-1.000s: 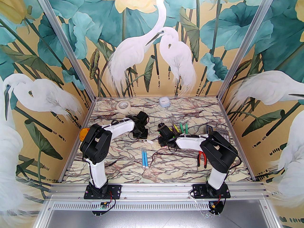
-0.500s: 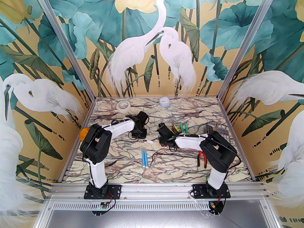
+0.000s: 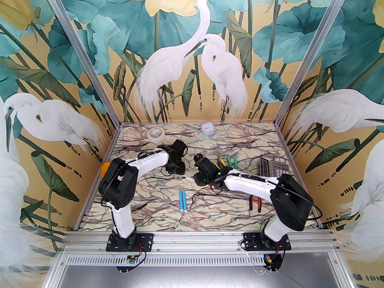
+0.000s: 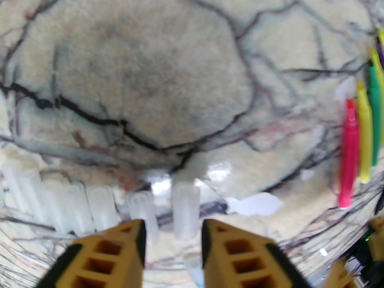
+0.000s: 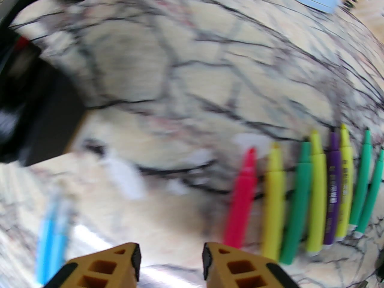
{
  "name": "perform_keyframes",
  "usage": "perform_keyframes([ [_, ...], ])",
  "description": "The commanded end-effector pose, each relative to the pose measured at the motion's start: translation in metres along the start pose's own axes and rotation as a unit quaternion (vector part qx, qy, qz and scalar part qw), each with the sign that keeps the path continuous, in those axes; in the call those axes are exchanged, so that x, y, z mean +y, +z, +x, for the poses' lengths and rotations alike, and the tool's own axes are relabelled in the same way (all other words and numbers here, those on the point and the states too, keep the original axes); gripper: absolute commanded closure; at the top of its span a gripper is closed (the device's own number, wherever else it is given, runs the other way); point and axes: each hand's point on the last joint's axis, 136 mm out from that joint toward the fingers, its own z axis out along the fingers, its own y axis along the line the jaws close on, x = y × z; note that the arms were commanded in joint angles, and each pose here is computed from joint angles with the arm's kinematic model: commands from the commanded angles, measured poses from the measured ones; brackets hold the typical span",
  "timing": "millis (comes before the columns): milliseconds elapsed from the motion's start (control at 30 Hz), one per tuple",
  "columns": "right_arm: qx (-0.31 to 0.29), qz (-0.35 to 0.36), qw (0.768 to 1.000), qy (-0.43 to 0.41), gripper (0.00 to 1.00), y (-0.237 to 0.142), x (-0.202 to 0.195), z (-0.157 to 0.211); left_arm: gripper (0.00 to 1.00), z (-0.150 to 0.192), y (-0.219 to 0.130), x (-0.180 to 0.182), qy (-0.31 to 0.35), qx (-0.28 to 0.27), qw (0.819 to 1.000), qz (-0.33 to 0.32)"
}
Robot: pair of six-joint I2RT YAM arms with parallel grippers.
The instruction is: Open the pen caps
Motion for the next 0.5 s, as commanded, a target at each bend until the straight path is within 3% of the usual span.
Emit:
perform_keyframes([
  [0,0.017,-0.052,0.998,0.012,0.56,-0.009,0.028,0.004,0.55,-0.007,-0.018,-0.001,-0.006,-0.031,0.999,0.028],
  [467,0.076,-0.093,0.993,-0.022,0.55,0.007,0.083,0.035,0.42,-0.008,-0.064,0.051,-0.107,-0.141,0.98,0.088],
])
